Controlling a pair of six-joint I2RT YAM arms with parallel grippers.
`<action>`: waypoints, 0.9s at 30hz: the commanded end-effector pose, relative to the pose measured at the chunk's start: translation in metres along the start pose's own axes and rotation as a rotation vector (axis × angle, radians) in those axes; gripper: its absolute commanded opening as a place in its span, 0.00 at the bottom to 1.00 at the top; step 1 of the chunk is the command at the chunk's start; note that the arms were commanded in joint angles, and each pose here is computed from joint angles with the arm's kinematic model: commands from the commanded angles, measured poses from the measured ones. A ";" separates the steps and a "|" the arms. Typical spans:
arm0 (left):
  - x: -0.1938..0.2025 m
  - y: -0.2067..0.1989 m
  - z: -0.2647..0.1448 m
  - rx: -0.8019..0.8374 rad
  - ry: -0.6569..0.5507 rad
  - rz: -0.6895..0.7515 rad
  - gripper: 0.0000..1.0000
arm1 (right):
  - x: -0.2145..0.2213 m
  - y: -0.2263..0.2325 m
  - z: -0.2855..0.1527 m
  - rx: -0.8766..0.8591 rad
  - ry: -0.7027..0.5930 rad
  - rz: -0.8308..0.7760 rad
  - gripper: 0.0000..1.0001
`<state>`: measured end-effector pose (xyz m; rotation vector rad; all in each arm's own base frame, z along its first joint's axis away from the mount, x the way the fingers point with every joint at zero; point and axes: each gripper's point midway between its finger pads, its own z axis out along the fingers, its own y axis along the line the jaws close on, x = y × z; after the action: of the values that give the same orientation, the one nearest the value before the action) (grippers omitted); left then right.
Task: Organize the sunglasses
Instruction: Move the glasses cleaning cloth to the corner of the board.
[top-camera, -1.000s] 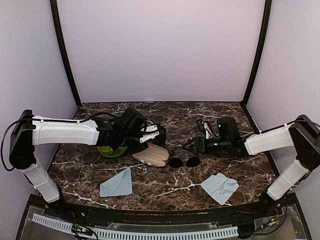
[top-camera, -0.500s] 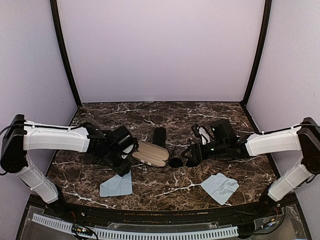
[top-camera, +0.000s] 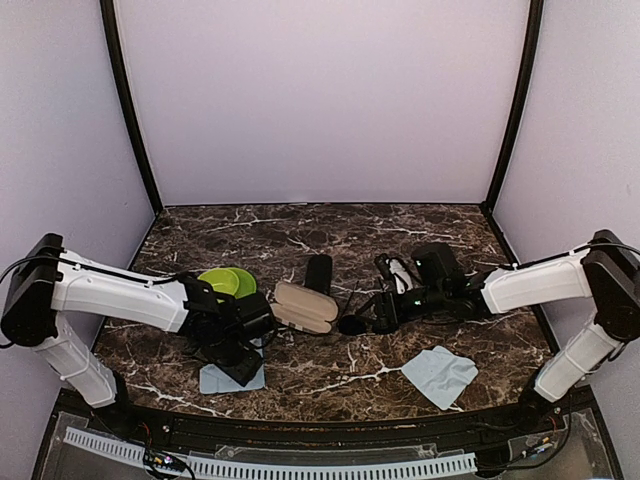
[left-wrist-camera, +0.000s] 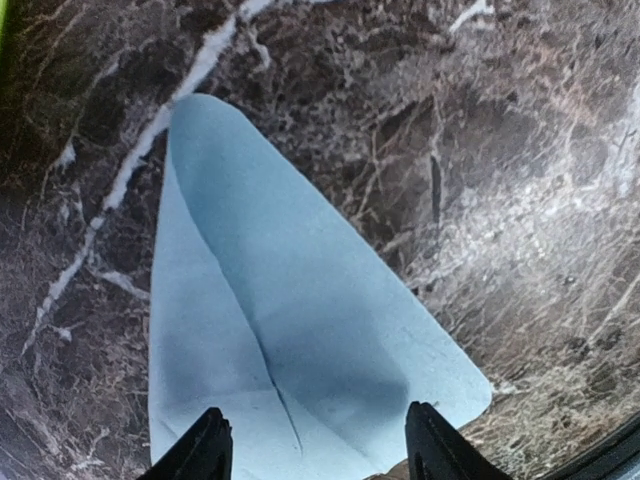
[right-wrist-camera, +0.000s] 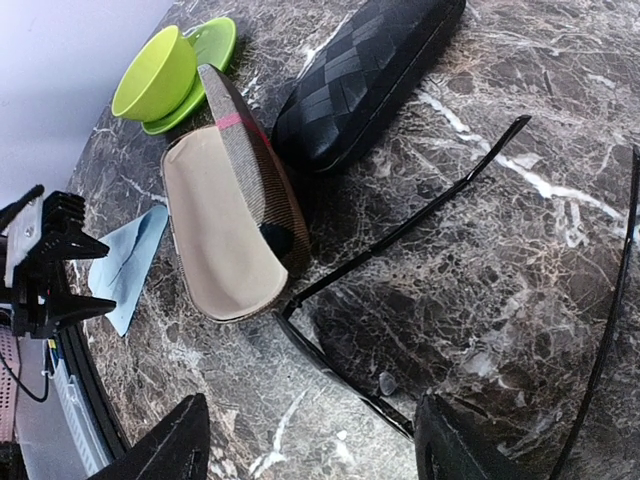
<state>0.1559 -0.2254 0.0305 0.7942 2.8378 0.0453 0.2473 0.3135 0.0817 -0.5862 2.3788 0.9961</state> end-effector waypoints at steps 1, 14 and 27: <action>0.008 0.002 0.010 -0.111 0.036 0.023 0.62 | -0.010 0.012 -0.001 -0.037 -0.036 -0.011 0.70; -0.026 -0.107 0.013 0.081 -0.019 0.298 0.62 | -0.018 0.011 -0.020 0.009 -0.084 -0.018 0.71; -0.068 -0.167 -0.004 0.156 -0.118 0.566 0.62 | -0.011 -0.023 -0.039 0.140 -0.095 0.065 0.71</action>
<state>0.1268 -0.3942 0.0213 1.4668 2.5223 -0.1165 0.2556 0.2822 0.0974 -0.4464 2.3729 0.8928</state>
